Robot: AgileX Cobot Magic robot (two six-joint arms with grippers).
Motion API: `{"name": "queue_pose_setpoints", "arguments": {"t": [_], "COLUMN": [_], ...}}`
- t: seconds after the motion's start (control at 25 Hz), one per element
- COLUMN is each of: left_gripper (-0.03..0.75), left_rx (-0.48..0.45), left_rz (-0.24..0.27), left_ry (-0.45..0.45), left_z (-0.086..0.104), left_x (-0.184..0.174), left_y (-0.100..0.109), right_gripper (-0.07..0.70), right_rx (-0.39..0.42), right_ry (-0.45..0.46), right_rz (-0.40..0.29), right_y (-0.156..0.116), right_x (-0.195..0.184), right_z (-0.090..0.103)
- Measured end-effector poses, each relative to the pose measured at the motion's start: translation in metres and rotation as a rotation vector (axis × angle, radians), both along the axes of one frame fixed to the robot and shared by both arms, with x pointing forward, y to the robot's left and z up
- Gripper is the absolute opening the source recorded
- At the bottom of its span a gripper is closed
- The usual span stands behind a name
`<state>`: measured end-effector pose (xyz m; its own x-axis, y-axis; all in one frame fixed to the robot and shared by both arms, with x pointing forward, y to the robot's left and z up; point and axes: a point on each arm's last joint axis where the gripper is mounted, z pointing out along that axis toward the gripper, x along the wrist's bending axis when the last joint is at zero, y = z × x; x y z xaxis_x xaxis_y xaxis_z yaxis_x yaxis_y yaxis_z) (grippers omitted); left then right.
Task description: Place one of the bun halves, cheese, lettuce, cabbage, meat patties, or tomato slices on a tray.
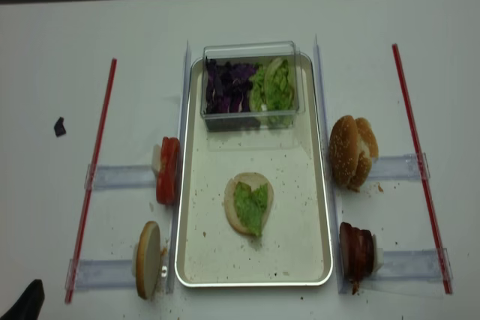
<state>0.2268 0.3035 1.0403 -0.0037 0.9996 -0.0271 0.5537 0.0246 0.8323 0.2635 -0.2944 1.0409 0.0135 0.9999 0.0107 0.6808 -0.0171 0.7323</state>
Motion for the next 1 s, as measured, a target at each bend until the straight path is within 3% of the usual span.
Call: {"name": "queue_pose_setpoints", "arguments": {"t": [0.28, 0.76, 1.0], "left_gripper": [0.554, 0.554, 0.554], "left_rx": [0.000, 0.000, 0.000], "left_rz": [0.000, 0.000, 0.000], "left_ry": [0.000, 0.000, 0.000], "left_z": [0.000, 0.000, 0.000], "left_x": [0.000, 0.000, 0.000], "left_y": [0.000, 0.000, 0.000], "right_gripper": [0.644, 0.644, 0.644], "right_rx": [0.001, -0.010, -0.008], "right_ry": [-0.020, -0.208, -0.209], "right_rz": [0.000, 0.029, 0.061], "right_y": [0.000, 0.003, 0.002], "right_x": [-0.003, -0.032, -0.033], "right_z": [0.000, 0.001, 0.001]}}
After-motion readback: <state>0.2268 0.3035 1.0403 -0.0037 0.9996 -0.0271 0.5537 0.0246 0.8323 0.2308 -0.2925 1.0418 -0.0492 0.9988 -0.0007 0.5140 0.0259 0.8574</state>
